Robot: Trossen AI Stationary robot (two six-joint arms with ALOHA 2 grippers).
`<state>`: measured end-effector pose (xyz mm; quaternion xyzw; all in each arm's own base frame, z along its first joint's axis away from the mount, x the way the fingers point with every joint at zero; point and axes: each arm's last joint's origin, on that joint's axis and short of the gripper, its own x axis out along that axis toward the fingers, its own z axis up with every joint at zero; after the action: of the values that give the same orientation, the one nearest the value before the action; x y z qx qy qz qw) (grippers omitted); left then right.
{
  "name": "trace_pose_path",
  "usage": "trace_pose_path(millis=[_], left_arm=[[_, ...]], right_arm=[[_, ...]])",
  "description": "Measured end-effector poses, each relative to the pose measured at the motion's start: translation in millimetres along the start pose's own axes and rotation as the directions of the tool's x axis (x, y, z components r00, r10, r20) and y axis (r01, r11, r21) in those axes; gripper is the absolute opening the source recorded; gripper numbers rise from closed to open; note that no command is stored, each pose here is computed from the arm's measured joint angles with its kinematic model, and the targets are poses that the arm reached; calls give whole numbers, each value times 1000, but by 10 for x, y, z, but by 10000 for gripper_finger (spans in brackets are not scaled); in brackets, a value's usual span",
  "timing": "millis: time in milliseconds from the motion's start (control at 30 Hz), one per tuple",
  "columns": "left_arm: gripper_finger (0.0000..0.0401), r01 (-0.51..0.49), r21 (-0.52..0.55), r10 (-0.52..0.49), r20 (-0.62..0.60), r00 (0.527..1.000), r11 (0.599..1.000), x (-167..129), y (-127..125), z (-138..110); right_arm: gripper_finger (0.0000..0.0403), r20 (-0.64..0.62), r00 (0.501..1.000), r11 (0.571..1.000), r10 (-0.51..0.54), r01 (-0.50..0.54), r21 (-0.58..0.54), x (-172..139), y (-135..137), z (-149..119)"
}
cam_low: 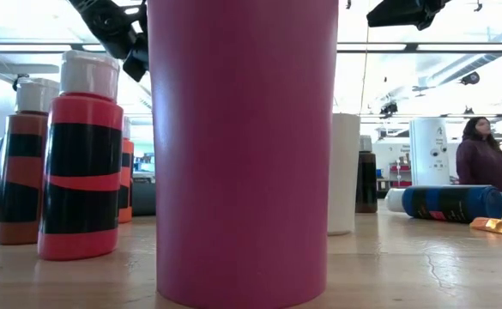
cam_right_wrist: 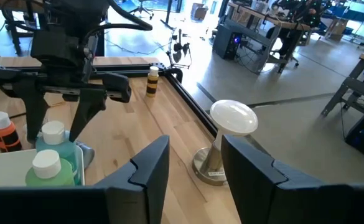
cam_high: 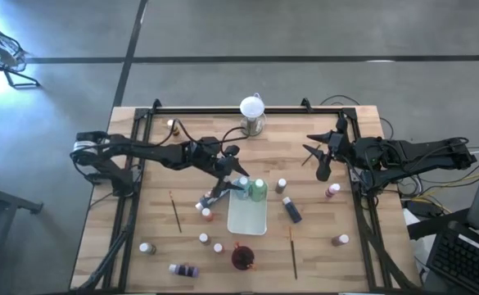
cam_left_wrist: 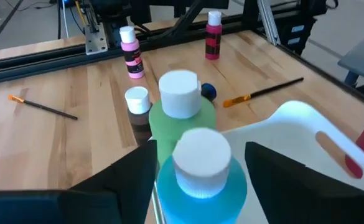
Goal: Pick & Place Paint Supplies
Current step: Put the light blue paint bottle into the white bin, then put the gold paint brush into the red cup
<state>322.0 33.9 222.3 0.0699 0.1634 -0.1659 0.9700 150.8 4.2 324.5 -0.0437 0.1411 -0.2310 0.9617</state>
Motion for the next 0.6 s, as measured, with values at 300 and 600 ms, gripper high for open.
trace_pose_path(millis=[300,600], left_arm=[[256,20,-62,-25,-85,996,998,-366,-109,258],[253,-77,-136,55,-158,986,988,-1057,-392,463]], right_arm=[[174,-13,1000,1000,0,0,7,-1,-1,-14],[185,-39,999,1000,-1,2,20,-1,-2,-43]])
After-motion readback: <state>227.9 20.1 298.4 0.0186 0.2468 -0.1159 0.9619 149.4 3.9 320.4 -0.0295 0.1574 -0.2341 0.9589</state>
